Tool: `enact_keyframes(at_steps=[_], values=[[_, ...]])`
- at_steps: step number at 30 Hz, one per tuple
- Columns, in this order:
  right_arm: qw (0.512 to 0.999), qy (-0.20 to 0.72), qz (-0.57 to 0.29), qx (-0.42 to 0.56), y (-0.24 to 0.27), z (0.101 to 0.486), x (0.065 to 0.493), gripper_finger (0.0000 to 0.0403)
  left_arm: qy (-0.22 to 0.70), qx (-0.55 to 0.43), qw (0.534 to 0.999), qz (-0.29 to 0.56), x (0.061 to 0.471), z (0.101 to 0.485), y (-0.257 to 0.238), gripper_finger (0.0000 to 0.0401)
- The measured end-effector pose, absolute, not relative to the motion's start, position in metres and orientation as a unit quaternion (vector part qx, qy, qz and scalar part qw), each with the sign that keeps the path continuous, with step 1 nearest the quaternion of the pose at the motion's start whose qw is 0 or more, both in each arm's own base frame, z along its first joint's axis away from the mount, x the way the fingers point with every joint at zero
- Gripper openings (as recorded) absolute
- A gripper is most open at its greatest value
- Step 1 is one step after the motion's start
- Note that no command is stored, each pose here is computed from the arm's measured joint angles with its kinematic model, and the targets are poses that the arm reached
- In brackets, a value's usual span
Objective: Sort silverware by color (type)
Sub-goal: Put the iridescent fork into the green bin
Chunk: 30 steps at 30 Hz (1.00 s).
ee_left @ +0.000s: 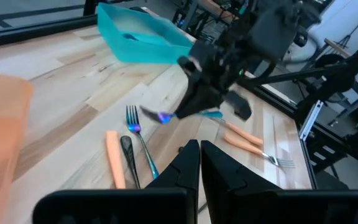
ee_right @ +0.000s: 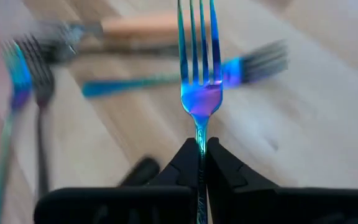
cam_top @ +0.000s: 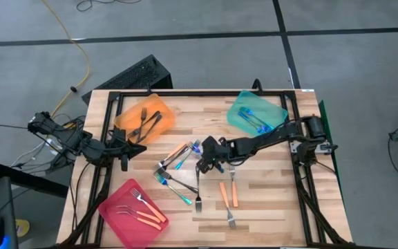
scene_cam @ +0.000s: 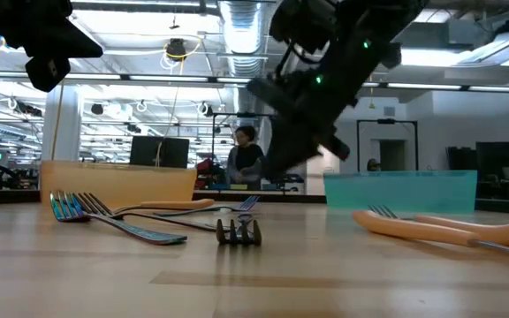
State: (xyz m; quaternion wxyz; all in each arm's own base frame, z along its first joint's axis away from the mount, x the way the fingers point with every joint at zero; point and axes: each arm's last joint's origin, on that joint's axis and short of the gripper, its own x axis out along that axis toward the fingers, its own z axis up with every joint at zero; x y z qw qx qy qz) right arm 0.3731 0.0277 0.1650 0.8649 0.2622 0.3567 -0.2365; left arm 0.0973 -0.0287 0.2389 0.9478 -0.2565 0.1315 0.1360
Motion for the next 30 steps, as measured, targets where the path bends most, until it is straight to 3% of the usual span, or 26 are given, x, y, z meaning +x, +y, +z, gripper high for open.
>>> enact_keyframes(at_steps=[15, 24, 30], values=[[0.906, 0.253, -0.269, 0.208, -0.040, 0.266, 0.332, 0.0031, 0.129, -0.269, 0.941, 0.163, 0.096, 0.237, -0.027, 0.0000], [0.892, 0.286, -0.319, 0.146, -0.081, 0.296, 0.285, 0.0031, 0.131, -0.321, 0.917, 0.200, 0.094, 0.232, -0.025, 0.0000], [0.872, 0.320, -0.365, 0.067, -0.096, 0.310, 0.253, 0.0031, 0.152, -0.297, 0.920, 0.206, 0.092, 0.228, -0.024, 0.0000]])
